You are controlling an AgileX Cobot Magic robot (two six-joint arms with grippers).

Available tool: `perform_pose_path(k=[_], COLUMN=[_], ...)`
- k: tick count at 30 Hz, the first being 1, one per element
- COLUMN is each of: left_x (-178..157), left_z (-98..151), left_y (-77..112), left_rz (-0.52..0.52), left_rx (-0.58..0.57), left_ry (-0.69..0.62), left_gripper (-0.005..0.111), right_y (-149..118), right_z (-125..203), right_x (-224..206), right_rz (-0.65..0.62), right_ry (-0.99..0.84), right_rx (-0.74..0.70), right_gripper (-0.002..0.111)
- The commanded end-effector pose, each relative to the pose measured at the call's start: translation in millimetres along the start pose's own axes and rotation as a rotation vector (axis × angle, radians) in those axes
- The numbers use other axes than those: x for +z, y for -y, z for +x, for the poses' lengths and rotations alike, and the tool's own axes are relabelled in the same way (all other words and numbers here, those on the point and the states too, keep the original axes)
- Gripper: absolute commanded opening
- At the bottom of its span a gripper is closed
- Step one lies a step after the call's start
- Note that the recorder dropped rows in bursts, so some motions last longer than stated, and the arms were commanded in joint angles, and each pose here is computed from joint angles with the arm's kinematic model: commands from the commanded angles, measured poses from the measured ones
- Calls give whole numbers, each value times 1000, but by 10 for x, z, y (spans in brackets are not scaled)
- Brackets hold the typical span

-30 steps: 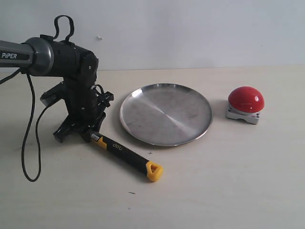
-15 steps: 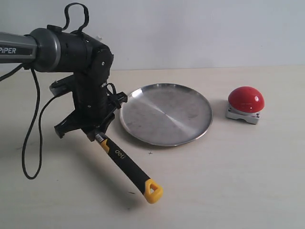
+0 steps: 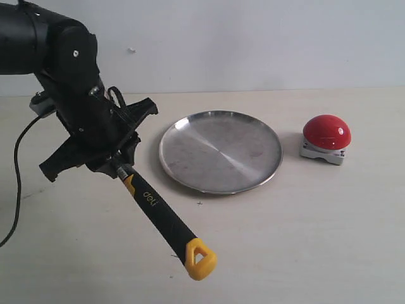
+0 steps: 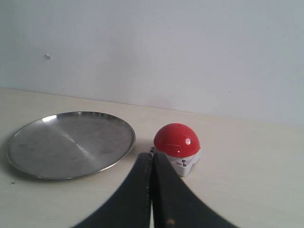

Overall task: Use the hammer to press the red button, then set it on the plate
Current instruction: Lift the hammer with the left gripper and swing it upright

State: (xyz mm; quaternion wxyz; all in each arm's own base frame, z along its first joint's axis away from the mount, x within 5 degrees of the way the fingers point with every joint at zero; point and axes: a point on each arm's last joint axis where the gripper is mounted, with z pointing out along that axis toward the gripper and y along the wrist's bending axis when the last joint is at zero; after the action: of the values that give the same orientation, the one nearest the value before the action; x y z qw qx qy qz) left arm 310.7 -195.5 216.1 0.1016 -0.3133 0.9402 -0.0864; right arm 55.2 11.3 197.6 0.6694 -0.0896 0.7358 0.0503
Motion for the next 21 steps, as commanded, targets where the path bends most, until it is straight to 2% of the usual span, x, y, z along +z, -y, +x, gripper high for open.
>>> perform_pose_path(k=[1,5,6,8,13,21], left_x=[-315,-460,-507,-575,-703,-702], left_z=[206,455,540,634,685,690], left_y=[-68,-117,-101,-107,-137,-139], left_rz=[144,282,384,467,506,503], left_rx=[44,71,75,65,44,39], left_ry=[2,-46,-40,-48,-73,-79], left_gripper=[0,0,0,0,0,0], right_y=[4,3,3,3,4,4], right_z=[2,2,2,2,2,2], right_x=[-2,-2,-2,-2,-2,-2], right_rz=[7,6,6,6,7,6], right_ry=[13,13,13,13,13,13], right_rx=[-3,-1,-1,-1,-3,-1], right_gripper=[0,0,0,0,0,0])
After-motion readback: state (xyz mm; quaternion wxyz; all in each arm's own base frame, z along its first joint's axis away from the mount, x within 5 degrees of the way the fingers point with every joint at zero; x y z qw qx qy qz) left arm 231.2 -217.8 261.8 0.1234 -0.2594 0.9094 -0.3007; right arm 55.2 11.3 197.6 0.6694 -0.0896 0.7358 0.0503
